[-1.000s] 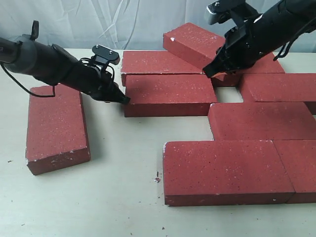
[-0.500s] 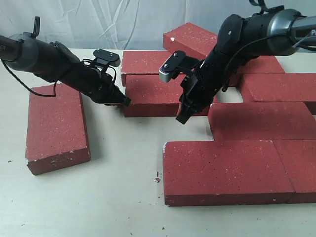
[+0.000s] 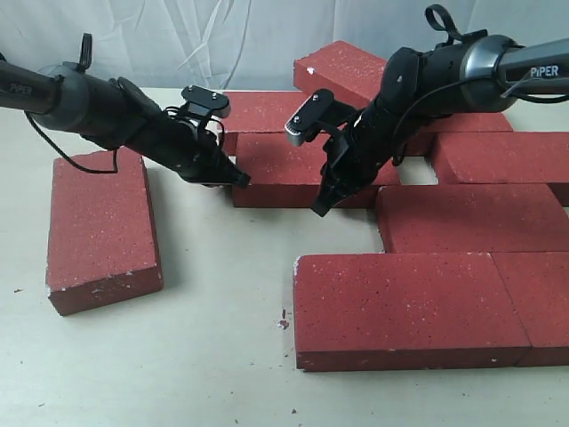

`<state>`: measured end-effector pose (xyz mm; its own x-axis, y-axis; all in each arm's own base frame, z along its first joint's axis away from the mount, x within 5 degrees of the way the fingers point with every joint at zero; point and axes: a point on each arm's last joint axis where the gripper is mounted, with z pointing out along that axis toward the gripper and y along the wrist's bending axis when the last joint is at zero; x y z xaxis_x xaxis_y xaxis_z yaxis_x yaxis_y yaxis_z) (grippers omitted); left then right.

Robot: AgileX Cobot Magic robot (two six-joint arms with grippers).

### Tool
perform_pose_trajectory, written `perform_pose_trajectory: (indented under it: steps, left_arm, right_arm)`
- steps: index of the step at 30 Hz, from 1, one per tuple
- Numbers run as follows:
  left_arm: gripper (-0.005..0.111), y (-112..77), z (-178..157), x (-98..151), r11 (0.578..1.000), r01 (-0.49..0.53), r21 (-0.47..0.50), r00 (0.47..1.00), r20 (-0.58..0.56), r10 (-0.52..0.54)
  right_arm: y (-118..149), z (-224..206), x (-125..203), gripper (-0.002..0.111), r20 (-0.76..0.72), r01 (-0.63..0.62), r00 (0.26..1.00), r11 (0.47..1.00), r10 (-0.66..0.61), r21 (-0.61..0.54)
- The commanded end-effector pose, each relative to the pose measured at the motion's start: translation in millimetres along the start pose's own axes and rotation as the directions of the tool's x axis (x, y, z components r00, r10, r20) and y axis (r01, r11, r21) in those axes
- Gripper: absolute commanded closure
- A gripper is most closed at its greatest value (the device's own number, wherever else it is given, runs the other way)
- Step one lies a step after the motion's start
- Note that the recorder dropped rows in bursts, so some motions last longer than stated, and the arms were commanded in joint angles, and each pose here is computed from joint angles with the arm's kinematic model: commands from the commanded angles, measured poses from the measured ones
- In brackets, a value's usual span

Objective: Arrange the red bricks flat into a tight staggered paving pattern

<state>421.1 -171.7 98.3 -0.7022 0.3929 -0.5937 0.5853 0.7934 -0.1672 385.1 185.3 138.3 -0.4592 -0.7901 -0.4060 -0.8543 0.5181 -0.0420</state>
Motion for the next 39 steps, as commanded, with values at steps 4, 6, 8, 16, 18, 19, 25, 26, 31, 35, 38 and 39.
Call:
perform_pose_trajectory:
  steps: [4, 6, 8, 16, 18, 19, 25, 26, 31, 35, 38, 39]
  left_arm:
    - [0.107, -9.4, 11.4, -0.6, 1.000, -0.010, 0.014, 1.000, -0.004, 0.010]
    - [0.107, -12.5, 12.4, -1.2, 1.000, -0.016, 0.013, 1.000, -0.001, 0.016]
    - [0.107, -14.3, 12.9, -1.3, 1.000, -0.021, 0.015, 1.000, -0.003, 0.021]
    - [0.107, -22.3, 13.8, -7.8, 0.999, -0.046, 0.020, 0.999, 0.012, 0.046]
    - [0.107, -26.3, 14.0, -10.6, 0.998, -0.057, 0.028, 0.998, 0.016, 0.056]
    - [0.107, -26.5, 13.8, -11.5, 0.998, -0.058, 0.028, 0.998, 0.019, 0.057]
    - [0.107, -34.6, 15.6, -12.9, 0.997, -0.064, 0.038, 0.998, 0.022, 0.063]
    - [0.107, -35.1, 15.8, -13.3, 0.997, -0.063, 0.035, 0.998, 0.026, 0.062]
    - [0.107, -44.1, 18.4, -15.7, 0.998, -0.065, 0.024, 0.997, 0.044, 0.064]
    - [0.107, -50.2, 20.0, -17.2, 0.998, -0.059, 0.021, 0.997, 0.056, 0.058]
    - [0.107, -55.6, 21.5, -18.6, 0.998, -0.063, 0.011, 0.996, 0.068, 0.062]
    - [0.107, -56.1, 21.7, -19.1, 0.998, -0.062, 0.004, 0.995, 0.073, 0.062]
  right_arm:
    - [-2.1, -18.5, -4.8, 0.109, 0.008, 0.001, 1.000, 0.999, -0.002, 0.039]
    - [0.6, -30.2, -6.7, 0.109, 0.006, -0.019, 1.000, 0.999, 0.019, 0.026]
    - [3.8, -40.8, -6.0, 0.109, -0.019, -0.008, 1.000, 1.000, 0.008, 0.010]
    - [2.4, -68.3, -2.1, 0.109, -0.044, -0.060, 0.997, 0.998, 0.060, 0.009]
    - [-2.7, -77.5, -1.7, 0.109, -0.017, -0.106, 0.994, 0.994, 0.107, 0.033]
    - [-5.8, -82.9, -1.0, 0.109, -0.003, -0.135, 0.991, 0.990, 0.135, 0.047]
    - [-27.1, -114.0, 20.3, 0.109, 0.082, -0.273, 0.961, 0.953, 0.264, 0.130]
    - [-29.9, -119.1, 24.1, 0.109, 0.105, -0.288, 0.956, 0.946, 0.275, 0.150]
    - [-44.5, -141.7, 49.5, 0.109, 0.211, -0.390, 0.915, 0.889, 0.344, 0.238]
    - [-47.1, -152.8, 60.2, 0.109, 0.250, -0.424, 0.898, 0.865, 0.363, 0.267]
    - [-48.3, -153.7, 63.7, 0.109, 0.259, -0.434, 0.893, 0.857, 0.369, 0.276]
    - [-48.4, -153.8, 63.6, 0.109, 0.260, -0.434, 0.893, 0.857, 0.368, 0.277]
